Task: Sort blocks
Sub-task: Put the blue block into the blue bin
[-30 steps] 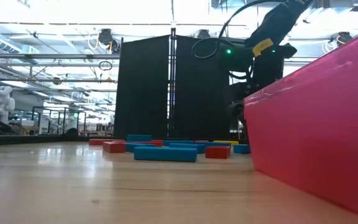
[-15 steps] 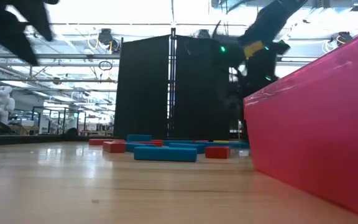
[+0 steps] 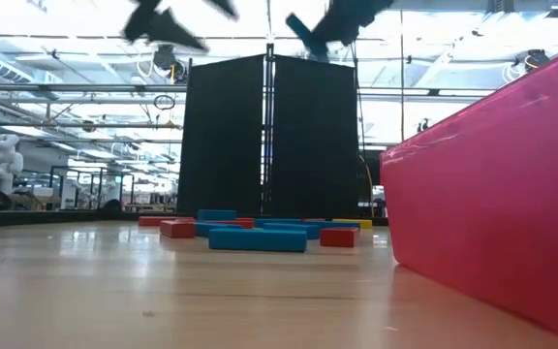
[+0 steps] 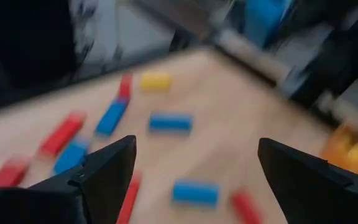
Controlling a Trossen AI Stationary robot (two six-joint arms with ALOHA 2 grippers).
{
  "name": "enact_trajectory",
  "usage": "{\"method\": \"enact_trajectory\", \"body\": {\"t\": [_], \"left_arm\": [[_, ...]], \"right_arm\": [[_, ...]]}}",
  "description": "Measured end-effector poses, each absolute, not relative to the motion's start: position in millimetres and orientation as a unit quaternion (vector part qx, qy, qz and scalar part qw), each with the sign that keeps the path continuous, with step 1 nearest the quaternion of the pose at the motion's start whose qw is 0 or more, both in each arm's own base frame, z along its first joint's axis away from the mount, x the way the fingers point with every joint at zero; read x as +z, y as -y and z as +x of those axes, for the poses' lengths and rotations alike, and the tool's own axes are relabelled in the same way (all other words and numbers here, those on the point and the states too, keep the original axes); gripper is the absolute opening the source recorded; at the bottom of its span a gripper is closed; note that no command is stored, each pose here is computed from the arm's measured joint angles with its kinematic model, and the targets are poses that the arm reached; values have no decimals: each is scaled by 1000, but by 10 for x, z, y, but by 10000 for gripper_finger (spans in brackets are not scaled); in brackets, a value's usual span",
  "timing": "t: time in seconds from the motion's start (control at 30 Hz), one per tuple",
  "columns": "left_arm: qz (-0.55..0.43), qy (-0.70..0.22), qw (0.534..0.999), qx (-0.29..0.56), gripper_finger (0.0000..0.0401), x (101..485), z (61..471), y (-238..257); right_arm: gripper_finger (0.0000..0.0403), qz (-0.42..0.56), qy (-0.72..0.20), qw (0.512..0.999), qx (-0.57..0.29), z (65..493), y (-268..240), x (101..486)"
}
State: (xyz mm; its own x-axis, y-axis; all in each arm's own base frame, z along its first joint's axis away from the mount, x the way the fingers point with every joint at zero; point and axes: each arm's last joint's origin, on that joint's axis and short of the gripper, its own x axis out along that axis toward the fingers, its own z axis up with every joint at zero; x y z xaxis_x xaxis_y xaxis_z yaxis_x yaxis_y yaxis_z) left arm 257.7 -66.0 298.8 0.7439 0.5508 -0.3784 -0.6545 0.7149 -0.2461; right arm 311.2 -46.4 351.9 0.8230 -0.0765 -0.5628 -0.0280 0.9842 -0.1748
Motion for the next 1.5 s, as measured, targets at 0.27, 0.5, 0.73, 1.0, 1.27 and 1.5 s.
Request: {"method": "enact_trajectory", "body": {"t": [0.27, 0.5, 0.73, 1.0, 1.27, 1.5], "left_arm": [[-145, 78, 955, 246, 343, 3600, 2827, 259], [-123, 104, 952, 260, 343, 3658, 2839, 83], [-135, 128, 938, 292, 343, 3617, 2929, 16], [-143, 158, 926, 310, 343, 3575, 3055, -96], [-153, 160, 924, 313, 343, 3569, 3150, -124], [-154, 158, 923, 316, 340, 3553, 3214, -168]], "right_arm": [[84, -96, -212, 972, -24, 3024, 448, 3948], [84, -72, -183, 977, -79, 3034, 473, 4029], [84, -71, -168, 967, -179, 3044, 585, 4057], [84, -73, -155, 967, -189, 3193, 614, 3992], [84, -73, -146, 967, -194, 3230, 641, 3985], [84, -73, -147, 967, -195, 3232, 647, 3981]]}}
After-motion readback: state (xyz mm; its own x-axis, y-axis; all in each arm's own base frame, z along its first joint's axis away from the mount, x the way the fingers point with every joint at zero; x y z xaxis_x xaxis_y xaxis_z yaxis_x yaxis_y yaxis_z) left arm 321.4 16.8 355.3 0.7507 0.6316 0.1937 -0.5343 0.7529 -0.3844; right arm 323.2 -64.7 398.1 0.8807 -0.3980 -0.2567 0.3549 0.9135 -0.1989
